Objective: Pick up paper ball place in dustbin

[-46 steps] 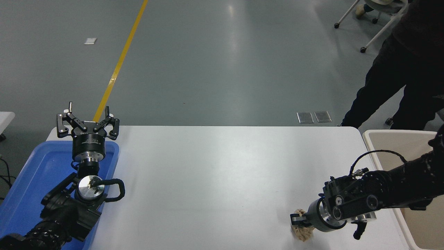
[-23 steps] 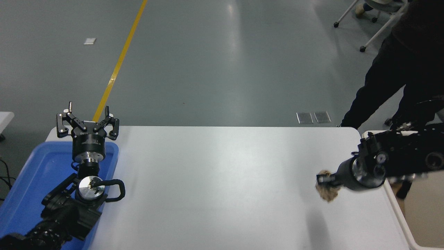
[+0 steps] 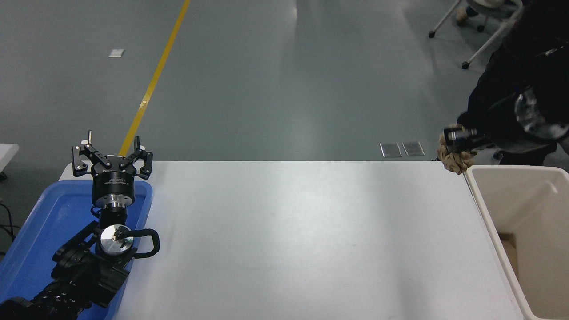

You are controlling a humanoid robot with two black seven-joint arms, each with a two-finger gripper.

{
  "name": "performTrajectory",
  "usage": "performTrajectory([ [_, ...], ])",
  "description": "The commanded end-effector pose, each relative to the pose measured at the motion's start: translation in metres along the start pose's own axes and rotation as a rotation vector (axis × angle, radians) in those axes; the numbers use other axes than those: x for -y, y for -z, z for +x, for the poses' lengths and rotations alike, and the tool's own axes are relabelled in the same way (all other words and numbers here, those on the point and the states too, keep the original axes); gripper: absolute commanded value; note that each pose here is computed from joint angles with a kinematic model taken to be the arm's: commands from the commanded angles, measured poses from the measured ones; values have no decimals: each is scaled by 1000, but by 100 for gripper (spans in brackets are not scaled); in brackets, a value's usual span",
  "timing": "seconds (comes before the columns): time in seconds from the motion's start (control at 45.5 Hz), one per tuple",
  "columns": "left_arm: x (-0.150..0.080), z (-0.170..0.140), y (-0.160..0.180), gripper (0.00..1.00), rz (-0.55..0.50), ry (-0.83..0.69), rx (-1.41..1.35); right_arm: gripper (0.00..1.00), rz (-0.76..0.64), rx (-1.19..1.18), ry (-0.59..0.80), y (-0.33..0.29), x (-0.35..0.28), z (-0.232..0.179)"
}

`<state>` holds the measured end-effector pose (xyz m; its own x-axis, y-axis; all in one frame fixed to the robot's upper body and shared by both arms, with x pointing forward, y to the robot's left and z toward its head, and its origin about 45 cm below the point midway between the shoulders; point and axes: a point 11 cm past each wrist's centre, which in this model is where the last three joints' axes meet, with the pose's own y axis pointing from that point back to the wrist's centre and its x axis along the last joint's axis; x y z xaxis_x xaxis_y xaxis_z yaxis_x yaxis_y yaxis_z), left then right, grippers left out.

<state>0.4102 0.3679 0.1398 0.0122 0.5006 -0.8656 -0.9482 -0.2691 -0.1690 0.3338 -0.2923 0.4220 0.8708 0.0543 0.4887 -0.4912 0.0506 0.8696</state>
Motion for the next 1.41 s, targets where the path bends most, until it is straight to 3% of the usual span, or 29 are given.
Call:
performTrajectory([
  [0.0,0,0,0,99,0,0,0,0,-31,19,-30,-12,-17,10],
  [0.198,0,0,0,99,-1,0,0,0,-165,59,-86,-61,-15,30],
  [0.462,0,0,0,99,-2,-1,-1,0,-410,110,-132,-199,28,19],
  [0.769,0,0,-1,99,-3,0,0,0,-648,236,-195,-321,112,-49],
  [1.011,0,0,-1,99,-3,0,0,0,-693,369,-157,-341,169,-129],
  [1.253,0,0,-1,99,-3,0,0,0,-639,561,-137,-288,266,-213],
  [1.385,0,0,-1,99,-3,0,0,0,-592,660,-121,-258,292,-236],
])
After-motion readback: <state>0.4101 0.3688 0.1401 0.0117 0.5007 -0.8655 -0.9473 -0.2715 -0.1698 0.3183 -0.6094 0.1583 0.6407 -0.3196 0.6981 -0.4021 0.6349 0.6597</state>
